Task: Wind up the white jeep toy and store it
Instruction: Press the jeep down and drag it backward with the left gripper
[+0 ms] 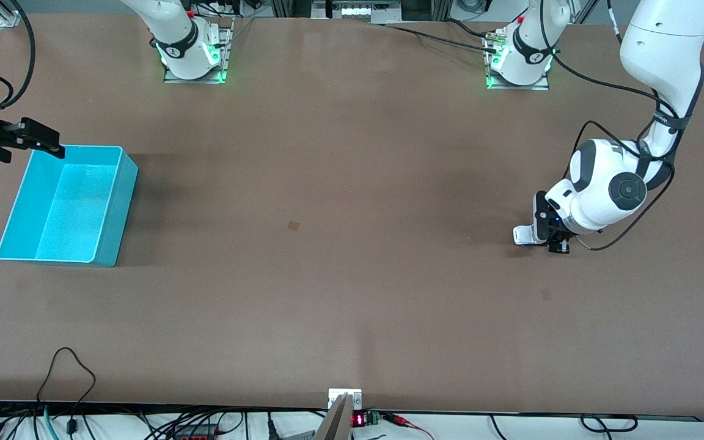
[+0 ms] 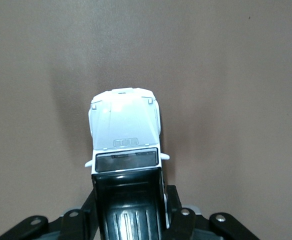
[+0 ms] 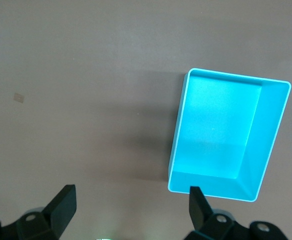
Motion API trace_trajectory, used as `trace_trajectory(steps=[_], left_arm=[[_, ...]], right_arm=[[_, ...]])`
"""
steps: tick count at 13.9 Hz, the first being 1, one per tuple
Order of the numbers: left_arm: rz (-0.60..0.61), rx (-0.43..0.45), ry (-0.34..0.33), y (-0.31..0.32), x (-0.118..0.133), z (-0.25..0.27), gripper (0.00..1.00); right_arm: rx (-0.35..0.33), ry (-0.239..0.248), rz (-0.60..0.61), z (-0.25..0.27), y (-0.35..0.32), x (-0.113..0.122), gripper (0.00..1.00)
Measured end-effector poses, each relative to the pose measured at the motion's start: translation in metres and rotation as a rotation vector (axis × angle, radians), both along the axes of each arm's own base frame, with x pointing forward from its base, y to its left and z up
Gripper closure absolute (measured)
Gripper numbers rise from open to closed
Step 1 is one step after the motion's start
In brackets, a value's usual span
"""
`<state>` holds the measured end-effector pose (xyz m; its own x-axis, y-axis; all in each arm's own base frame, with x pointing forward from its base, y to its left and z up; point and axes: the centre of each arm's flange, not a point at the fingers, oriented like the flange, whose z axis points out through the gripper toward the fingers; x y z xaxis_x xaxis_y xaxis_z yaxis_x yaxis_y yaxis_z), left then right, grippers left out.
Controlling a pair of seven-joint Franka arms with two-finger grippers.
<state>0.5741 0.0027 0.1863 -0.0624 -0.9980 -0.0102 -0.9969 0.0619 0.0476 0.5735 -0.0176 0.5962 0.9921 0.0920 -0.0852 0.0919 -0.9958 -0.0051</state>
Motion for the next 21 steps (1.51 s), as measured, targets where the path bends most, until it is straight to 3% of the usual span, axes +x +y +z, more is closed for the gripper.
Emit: trace_trajectory(steps=[21], left_arm=[[0.017,-0.001,0.002,0.017,0.0,-0.001,0.45]], right_arm=[[0.0,0.0,-0.007,0.0,-0.004,0.0,0.0]])
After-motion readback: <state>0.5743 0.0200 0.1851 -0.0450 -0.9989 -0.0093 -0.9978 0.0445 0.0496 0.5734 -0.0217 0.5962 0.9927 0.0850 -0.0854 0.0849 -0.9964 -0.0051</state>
